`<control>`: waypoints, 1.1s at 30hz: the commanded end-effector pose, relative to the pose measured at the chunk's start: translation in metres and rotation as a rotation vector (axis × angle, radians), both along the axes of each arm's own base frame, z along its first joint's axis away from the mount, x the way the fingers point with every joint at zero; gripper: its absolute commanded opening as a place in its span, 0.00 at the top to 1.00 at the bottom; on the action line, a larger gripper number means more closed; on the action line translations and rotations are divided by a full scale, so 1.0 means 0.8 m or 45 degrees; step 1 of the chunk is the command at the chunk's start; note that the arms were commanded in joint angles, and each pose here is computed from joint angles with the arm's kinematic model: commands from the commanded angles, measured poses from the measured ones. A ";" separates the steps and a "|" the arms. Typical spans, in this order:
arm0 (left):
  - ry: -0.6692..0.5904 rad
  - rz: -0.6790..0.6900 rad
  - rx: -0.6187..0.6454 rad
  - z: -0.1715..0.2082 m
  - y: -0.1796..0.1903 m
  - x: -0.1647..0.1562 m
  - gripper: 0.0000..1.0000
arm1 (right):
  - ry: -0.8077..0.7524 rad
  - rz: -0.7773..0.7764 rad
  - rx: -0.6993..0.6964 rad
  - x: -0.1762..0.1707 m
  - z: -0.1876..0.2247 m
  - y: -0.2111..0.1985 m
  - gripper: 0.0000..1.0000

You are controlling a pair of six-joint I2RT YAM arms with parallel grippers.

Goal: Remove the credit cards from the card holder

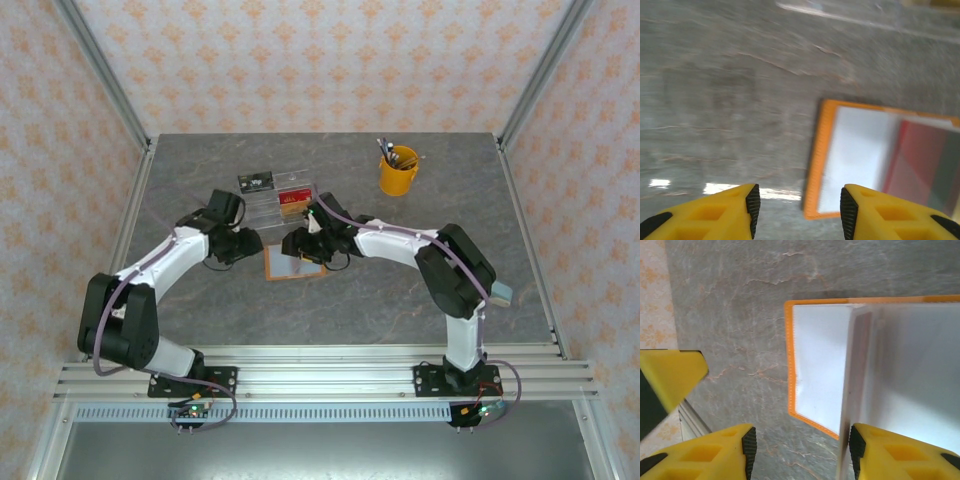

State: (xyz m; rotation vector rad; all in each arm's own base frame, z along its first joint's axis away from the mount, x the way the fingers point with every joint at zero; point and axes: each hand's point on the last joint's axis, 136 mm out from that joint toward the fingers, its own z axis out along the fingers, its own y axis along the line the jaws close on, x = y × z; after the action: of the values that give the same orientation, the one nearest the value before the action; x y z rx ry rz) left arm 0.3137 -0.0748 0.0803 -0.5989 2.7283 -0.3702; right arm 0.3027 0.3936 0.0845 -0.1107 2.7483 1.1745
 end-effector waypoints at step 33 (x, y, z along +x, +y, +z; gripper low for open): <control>-0.139 0.152 -0.439 0.006 -0.034 -0.005 0.24 | 0.074 -0.072 -0.126 0.025 -0.048 -0.004 0.68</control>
State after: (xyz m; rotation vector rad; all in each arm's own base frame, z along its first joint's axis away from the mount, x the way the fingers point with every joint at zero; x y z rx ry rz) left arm 0.3020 -0.0843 0.0824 -0.8109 2.5520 -0.7206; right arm 0.3196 0.3829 0.0427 0.0106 2.8429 1.0122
